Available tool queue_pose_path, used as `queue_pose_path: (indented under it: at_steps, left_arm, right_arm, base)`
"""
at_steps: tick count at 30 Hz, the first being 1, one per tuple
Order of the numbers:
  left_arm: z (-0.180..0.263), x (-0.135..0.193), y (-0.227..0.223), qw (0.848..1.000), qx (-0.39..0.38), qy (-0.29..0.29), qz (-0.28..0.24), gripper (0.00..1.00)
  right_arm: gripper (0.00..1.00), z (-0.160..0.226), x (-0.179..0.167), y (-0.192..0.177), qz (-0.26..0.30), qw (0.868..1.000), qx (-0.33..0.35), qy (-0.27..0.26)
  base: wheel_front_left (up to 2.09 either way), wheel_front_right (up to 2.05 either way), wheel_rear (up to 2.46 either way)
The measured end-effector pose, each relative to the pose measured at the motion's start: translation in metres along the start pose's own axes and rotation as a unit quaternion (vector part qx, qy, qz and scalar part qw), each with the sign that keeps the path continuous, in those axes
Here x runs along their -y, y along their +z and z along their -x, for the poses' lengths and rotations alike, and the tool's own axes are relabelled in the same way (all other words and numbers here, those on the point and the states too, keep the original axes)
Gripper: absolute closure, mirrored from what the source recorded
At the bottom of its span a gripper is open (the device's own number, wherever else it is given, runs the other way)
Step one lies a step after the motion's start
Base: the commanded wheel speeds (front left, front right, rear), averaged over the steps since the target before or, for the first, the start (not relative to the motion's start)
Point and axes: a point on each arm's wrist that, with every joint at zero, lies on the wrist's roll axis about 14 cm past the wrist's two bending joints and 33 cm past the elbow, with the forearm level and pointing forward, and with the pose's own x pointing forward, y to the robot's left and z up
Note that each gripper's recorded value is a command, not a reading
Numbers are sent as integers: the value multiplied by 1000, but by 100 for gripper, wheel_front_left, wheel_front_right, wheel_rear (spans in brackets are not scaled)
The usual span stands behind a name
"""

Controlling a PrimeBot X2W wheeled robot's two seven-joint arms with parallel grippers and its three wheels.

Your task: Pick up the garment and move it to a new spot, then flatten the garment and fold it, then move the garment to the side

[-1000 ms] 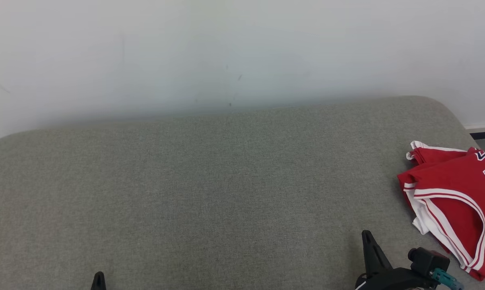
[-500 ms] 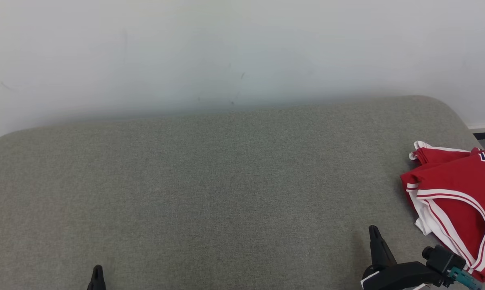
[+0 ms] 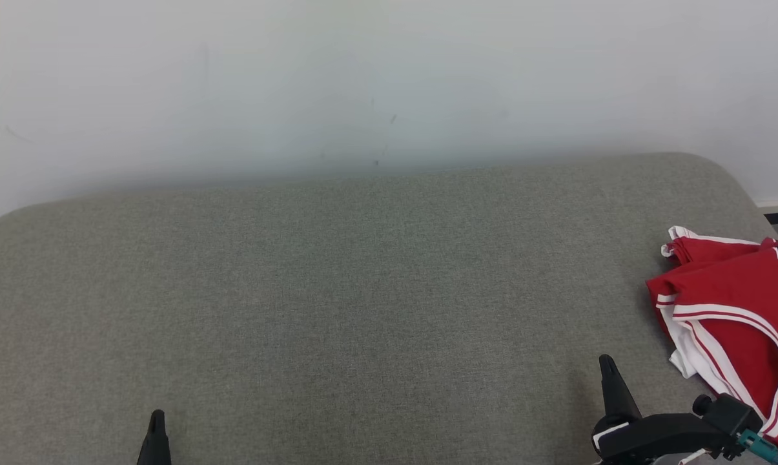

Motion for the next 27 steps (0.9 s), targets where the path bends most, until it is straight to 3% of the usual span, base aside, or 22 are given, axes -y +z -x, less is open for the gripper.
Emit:
queue_pose_path:
  at_steps: [27]
  left_arm:
    - [-8, 10, 9, 989, -2, -14, 145, 100]
  right_arm:
    - [100, -6, -10, 9, -151, 988, 3, 15]
  base:
    - [0, 0, 0]
